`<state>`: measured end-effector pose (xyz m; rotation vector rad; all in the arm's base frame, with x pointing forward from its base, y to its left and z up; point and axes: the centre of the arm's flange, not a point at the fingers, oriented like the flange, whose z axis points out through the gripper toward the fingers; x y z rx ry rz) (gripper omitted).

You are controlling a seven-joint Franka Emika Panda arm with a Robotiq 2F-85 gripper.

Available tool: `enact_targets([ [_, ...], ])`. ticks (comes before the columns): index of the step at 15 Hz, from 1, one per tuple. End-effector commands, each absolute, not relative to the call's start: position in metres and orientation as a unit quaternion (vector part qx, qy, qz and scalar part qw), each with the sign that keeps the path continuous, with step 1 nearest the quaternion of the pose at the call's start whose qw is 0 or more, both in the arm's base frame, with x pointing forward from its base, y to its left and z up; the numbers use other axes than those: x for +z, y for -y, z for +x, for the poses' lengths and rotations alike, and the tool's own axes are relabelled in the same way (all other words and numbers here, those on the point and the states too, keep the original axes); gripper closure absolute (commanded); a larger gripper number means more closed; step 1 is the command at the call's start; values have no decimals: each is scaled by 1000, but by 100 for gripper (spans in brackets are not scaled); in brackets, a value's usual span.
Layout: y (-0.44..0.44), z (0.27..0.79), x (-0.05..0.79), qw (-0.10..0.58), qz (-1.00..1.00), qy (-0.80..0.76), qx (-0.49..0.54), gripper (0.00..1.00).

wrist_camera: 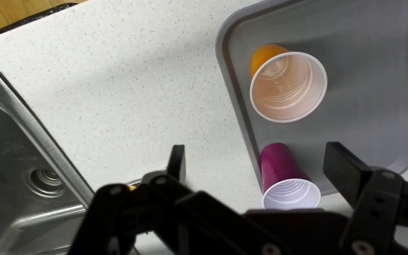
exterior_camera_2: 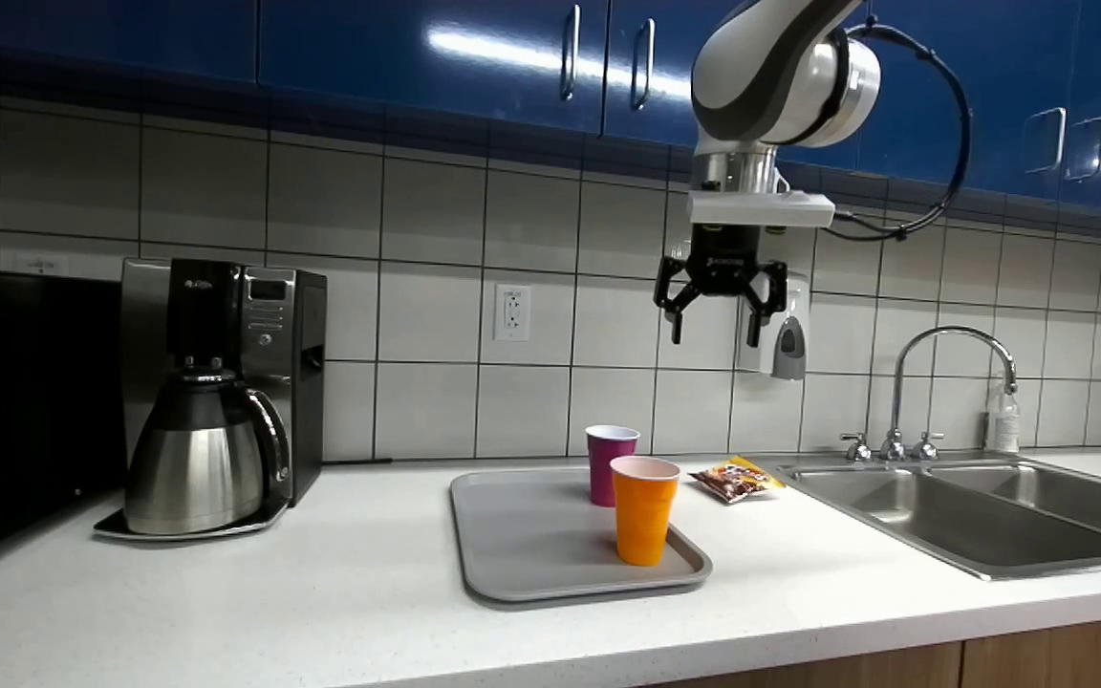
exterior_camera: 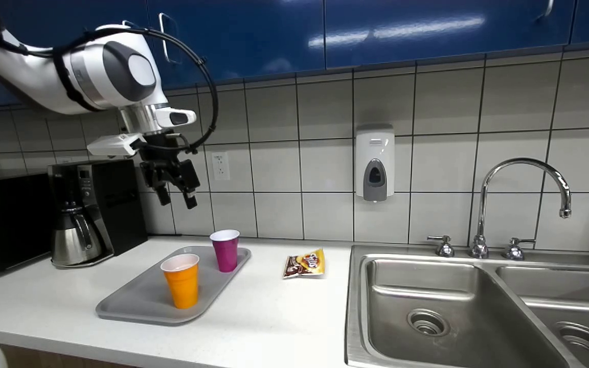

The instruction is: Remove the cups from the grey tray.

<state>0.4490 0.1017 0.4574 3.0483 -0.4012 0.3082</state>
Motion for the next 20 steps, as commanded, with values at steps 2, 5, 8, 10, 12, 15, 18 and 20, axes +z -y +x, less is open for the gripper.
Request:
enact_targets([
  [2,-95,464,434,32,986,123,109,0],
  [5,-97,472,422,30,987,121,106,0],
  [8,-100,478,407,30,988,115,103,0],
  [10,-104,483,397,31,989,109,100,0],
  [12,-107,485,388,33,990,102,97,0],
  [15,-112,487,374,37,991,92,89,0],
  [18,-118,488,361,40,993,83,80,0],
  [20,-121,488,352,42,993,79,77,0],
])
